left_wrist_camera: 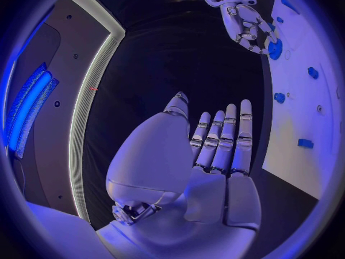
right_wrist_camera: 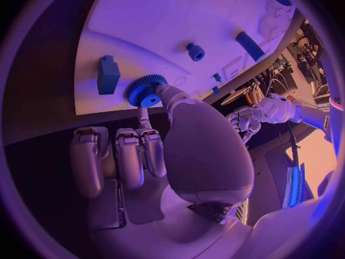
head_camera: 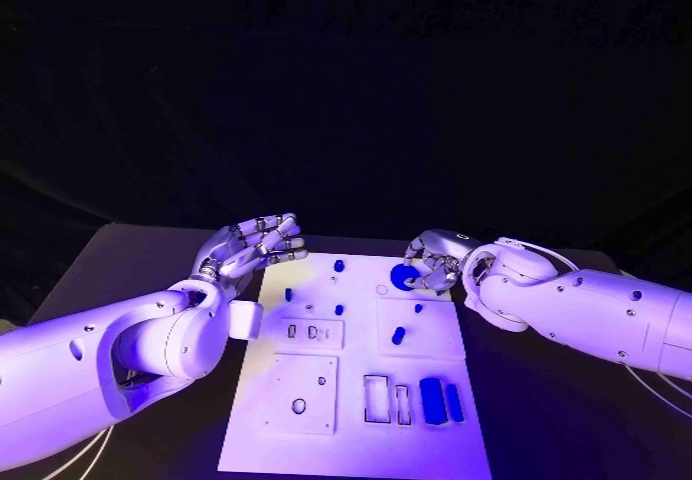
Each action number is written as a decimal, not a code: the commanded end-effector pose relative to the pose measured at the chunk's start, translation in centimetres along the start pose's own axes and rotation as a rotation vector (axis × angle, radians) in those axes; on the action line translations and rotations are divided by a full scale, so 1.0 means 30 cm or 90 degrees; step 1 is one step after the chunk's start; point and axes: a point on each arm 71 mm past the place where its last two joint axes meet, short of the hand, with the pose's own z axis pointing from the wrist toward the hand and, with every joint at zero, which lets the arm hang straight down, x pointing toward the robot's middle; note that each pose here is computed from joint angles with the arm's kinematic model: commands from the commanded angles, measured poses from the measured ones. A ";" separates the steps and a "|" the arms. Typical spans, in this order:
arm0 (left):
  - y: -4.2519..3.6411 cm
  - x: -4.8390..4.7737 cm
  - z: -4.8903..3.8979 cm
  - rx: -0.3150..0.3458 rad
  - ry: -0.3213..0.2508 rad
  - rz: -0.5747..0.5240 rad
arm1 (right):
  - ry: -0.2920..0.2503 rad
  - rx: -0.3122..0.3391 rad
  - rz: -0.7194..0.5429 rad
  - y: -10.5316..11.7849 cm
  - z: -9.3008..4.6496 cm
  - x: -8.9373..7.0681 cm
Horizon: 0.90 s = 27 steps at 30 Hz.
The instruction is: Assemble the parts on the task board
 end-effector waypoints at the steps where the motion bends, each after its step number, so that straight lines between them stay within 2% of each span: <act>1: -0.004 0.009 0.002 0.004 0.011 -0.007 | -0.017 -0.010 -0.039 0.010 -0.004 0.008; 11: -0.002 0.011 0.004 0.003 0.012 -0.007 | -0.091 -0.033 -0.052 0.046 -0.019 -0.010; 15: -0.002 0.011 0.005 0.004 0.012 -0.007 | -0.123 -0.059 -0.050 0.096 -0.041 -0.018; 20: -0.002 0.010 0.006 0.004 0.011 -0.007 | -0.134 -0.098 -0.051 0.174 -0.045 -0.021; 27: -0.002 0.016 0.006 0.005 0.015 -0.009 | -0.141 -0.129 -0.067 0.267 -0.008 -0.010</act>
